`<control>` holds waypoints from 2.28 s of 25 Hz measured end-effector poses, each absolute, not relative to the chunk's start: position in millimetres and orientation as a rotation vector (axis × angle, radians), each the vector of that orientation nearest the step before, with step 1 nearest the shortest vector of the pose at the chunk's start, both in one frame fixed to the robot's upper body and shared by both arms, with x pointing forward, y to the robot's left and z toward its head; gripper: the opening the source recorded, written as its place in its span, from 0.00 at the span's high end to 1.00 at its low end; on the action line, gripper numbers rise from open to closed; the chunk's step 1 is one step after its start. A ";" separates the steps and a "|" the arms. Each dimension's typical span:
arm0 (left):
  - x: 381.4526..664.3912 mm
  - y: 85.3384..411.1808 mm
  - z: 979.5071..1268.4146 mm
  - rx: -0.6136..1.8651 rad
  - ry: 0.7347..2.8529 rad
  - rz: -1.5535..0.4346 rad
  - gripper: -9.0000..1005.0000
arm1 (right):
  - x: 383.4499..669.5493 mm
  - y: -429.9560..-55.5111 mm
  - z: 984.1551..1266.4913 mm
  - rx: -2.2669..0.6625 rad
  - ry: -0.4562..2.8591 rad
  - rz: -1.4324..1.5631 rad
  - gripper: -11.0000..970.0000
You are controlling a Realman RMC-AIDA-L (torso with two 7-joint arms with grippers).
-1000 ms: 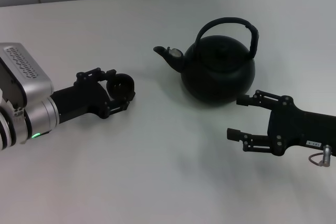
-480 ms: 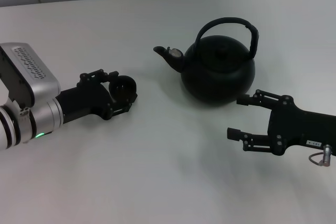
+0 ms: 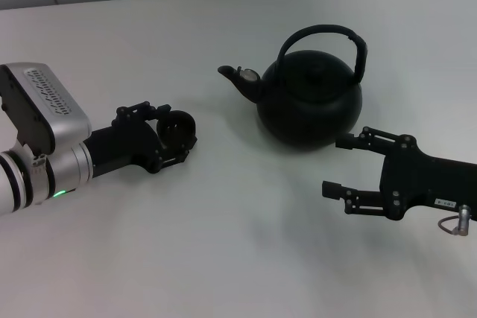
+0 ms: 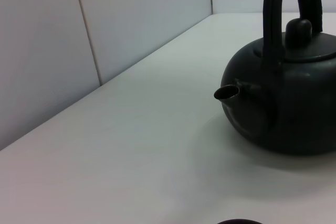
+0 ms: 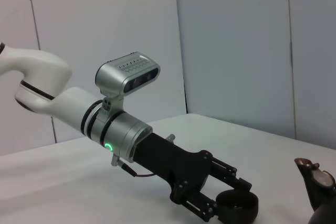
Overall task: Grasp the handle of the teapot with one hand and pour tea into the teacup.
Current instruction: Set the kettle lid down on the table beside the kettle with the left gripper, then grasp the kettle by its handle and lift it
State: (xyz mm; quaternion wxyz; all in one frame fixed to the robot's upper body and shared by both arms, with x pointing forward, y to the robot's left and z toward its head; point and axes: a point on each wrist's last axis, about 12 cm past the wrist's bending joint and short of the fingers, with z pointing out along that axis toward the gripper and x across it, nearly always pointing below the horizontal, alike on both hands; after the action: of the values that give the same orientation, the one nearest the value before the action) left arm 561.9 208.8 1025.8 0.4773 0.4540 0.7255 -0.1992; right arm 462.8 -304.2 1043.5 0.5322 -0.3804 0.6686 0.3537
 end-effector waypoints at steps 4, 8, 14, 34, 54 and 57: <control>561.9 208.8 1025.8 1.109 1.772 -0.486 0.30 | 462.9 -304.2 1043.5 -0.907 1.594 0.844 0.15; 561.7 208.9 1025.5 1.109 1.774 -0.487 0.30 | 462.6 -304.3 1043.4 -0.907 1.595 0.844 0.15; 560.2 207.3 1025.2 1.121 1.768 -0.498 0.29 | 462.5 -305.0 1043.4 -0.907 1.596 0.842 0.15; 545.8 218.6 1040.0 1.099 1.668 -0.542 0.15 | 461.3 -307.1 1044.0 -0.893 1.593 0.838 0.15; 528.0 244.1 1037.6 1.012 1.711 -0.515 0.15 | 453.8 -357.7 1044.1 -0.294 1.492 0.527 0.15; 526.3 246.9 1035.6 0.998 1.723 -0.513 0.15 | 466.5 -350.0 1041.6 -0.317 1.525 0.536 0.15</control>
State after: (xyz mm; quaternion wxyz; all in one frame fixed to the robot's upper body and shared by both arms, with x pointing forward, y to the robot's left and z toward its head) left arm 526.3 246.9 1035.6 0.5166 0.4156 0.7174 -0.2137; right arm 466.5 -350.0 1041.6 0.6796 -0.1410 0.6791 0.2389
